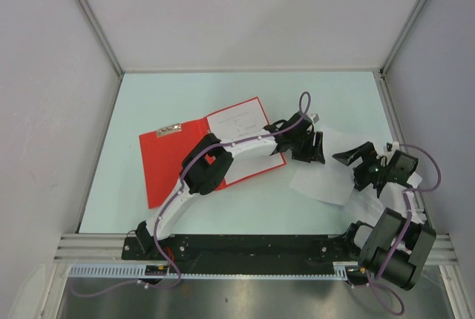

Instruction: Put the files into the folder

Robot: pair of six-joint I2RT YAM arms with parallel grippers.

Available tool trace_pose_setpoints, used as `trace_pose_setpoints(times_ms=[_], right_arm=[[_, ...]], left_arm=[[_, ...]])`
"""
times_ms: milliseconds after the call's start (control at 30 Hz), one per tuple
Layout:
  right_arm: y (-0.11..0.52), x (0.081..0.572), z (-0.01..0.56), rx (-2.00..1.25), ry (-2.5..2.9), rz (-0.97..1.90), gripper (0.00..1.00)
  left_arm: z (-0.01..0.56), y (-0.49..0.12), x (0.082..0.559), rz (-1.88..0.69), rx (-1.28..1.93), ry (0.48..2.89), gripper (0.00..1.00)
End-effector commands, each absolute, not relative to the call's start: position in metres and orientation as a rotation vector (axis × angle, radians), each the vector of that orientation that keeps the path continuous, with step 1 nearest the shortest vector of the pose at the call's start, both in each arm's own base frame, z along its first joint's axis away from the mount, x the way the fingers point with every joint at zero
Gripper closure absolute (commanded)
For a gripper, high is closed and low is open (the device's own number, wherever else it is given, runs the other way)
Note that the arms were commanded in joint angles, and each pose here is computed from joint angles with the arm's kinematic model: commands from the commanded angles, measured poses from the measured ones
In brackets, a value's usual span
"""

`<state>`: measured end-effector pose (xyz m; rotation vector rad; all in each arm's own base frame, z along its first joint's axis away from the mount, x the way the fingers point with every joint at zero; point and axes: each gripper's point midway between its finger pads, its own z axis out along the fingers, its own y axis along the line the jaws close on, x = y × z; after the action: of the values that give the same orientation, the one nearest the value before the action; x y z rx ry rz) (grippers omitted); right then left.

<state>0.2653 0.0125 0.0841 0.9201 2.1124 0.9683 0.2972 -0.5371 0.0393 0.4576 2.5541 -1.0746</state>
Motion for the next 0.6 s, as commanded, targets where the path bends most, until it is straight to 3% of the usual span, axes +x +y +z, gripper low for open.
trace_pose_setpoints(times_ms=[0, 67, 233, 267, 433, 467, 533, 567], right_arm=[[0.017, 0.268, 0.093, 0.914, 2.051, 1.038, 0.00], [0.015, 0.268, 0.095, 0.916, 2.042, 1.017, 0.01], [-0.001, 0.261, 0.080, 0.977, 2.079, 0.854, 0.15], [-0.003, 0.260, 0.078, 0.963, 2.089, 0.828, 0.26], [-0.009, 0.261, 0.073, 0.961, 2.096, 0.760, 0.43], [-0.010, 0.262, 0.073, 0.956, 2.097, 0.752, 0.53], [-0.011, 0.262, 0.073, 0.945, 2.096, 0.734, 0.62], [-0.012, 0.263, 0.073, 0.940, 2.096, 0.724, 0.74]], left_arm=[[0.023, -0.521, 0.294, -0.997, 0.419, 2.632, 0.34], [0.023, -0.522, 0.293, -1.006, 0.416, 2.632, 0.34], [0.035, -0.524, 0.293, -1.034, 0.439, 2.607, 0.34], [0.037, -0.525, 0.293, -1.037, 0.441, 2.602, 0.34], [0.051, -0.528, 0.293, -1.058, 0.462, 2.575, 0.31], [0.054, -0.528, 0.294, -1.061, 0.462, 2.570, 0.31], [0.062, -0.529, 0.294, -1.062, 0.485, 2.558, 0.28], [0.077, -0.532, 0.297, -1.073, 0.495, 2.525, 0.28]])
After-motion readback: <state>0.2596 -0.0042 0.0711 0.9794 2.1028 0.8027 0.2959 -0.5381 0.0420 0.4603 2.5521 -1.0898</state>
